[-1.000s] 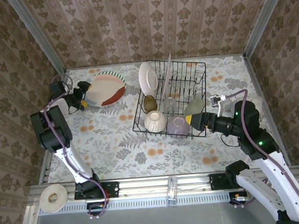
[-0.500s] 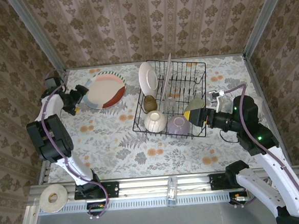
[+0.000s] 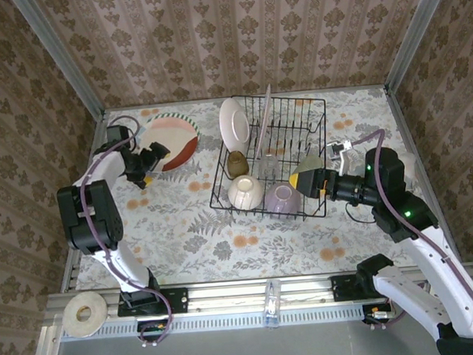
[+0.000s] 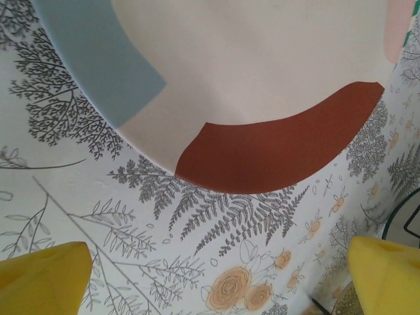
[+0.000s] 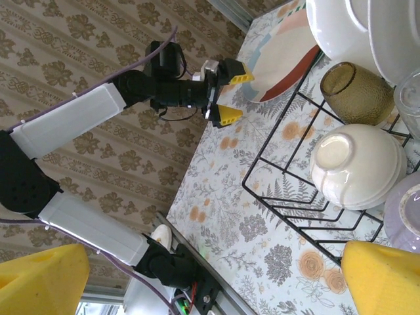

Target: Unload the mixed dishes from the dish rack

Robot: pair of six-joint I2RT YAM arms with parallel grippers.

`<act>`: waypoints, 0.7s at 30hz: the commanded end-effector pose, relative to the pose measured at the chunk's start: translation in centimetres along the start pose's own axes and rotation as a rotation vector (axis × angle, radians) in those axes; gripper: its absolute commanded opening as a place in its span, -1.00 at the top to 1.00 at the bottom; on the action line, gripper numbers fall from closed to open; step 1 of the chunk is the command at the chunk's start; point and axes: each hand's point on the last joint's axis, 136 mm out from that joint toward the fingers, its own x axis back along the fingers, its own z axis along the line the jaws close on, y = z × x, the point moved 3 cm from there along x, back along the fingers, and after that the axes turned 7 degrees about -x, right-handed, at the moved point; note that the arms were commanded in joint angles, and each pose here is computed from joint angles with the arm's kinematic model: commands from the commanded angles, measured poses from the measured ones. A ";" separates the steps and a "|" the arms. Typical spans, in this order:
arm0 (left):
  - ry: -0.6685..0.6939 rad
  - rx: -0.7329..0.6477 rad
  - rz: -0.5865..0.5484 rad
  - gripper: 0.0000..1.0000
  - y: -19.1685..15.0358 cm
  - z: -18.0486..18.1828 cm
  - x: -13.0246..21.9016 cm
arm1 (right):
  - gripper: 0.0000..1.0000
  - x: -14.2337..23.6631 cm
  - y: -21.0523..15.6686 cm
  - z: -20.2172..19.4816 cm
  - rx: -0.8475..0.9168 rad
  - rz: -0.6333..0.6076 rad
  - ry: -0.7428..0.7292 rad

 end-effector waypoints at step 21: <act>-0.045 0.086 -0.044 -1.00 6.4 -1.7 -5.0 | -1.00 0.8 -0.1 -0.6 0.017 -0.045 -0.060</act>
